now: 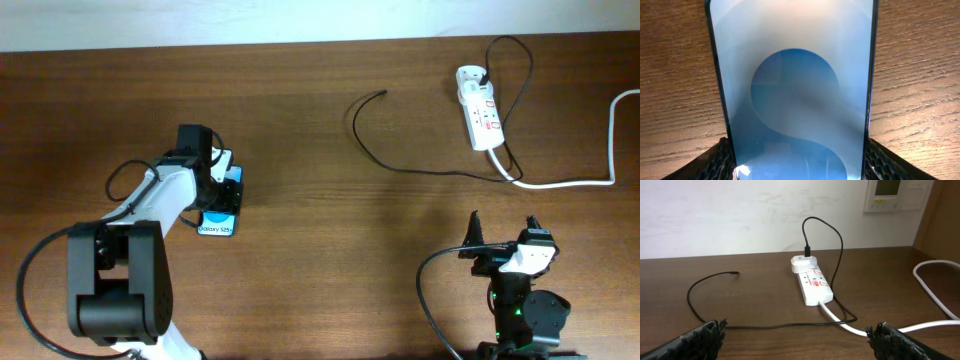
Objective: Plug charger to phone and switch on socket
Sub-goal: 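Lift the phone with the left gripper and tilt it upright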
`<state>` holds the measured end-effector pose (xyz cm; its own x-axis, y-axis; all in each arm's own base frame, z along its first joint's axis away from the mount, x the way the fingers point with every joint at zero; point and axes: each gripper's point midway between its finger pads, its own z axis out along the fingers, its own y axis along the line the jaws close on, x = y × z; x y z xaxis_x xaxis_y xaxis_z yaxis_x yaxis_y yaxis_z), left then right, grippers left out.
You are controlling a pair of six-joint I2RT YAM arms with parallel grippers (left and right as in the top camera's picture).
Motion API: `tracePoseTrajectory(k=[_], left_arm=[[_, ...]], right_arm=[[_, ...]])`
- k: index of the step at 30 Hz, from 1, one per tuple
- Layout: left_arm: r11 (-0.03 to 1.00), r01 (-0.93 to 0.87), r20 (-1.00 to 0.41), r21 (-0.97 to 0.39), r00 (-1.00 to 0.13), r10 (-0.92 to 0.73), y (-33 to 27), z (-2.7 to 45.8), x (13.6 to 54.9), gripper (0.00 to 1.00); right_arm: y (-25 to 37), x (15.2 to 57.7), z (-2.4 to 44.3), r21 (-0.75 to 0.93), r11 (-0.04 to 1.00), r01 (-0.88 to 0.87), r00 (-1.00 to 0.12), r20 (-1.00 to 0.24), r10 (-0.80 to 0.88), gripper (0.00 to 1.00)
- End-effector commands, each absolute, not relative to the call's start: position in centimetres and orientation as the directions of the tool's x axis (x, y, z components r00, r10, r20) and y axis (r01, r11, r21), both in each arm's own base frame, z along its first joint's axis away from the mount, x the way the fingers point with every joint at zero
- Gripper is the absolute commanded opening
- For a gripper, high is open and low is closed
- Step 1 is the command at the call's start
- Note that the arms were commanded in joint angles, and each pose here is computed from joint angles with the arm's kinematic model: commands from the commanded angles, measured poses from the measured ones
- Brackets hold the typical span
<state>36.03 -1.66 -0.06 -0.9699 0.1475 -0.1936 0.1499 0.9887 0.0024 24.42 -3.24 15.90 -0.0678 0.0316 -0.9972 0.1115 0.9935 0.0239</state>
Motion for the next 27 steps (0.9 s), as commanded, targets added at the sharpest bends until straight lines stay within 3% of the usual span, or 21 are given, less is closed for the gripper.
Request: tracePoseTrajectory(k=[1, 9, 14, 21, 27], left_arm=[[0.989, 0.128, -0.162, -0.073, -0.98, 0.115, -2.8, -0.7, 35.5, 0.49], [0.991, 0.11, -0.164, -0.079, -0.982, 0.096, -2.9, 4.3, 37.9, 0.42], [0.99, 0.111, -0.165, -0.084, -0.982, 0.096, -3.0, 6.0, 37.8, 0.43], [0.969, 0.139, -0.309, -0.206, -0.948, 0.07, -5.3, 12.2, 37.5, 0.41], [0.926, 0.082, -0.312, -0.368, -0.949, -0.04, -7.6, 15.9, 35.6, 0.42]], right_arm=[[-3.1, 24.4, 15.7, 0.024, 0.994, 0.108, -0.07, -0.997, 0.032, 0.98], [-3.1, 24.4, 15.7, 0.024, 0.994, 0.108, -0.07, -0.997, 0.032, 0.98], [-3.1, 24.4, 15.7, 0.024, 0.994, 0.108, -0.07, -0.997, 0.032, 0.98], [-3.1, 24.4, 15.7, 0.024, 0.994, 0.108, -0.07, -0.997, 0.032, 0.98], [-3.1, 24.4, 15.7, 0.024, 0.994, 0.108, -0.07, -0.997, 0.032, 0.98]])
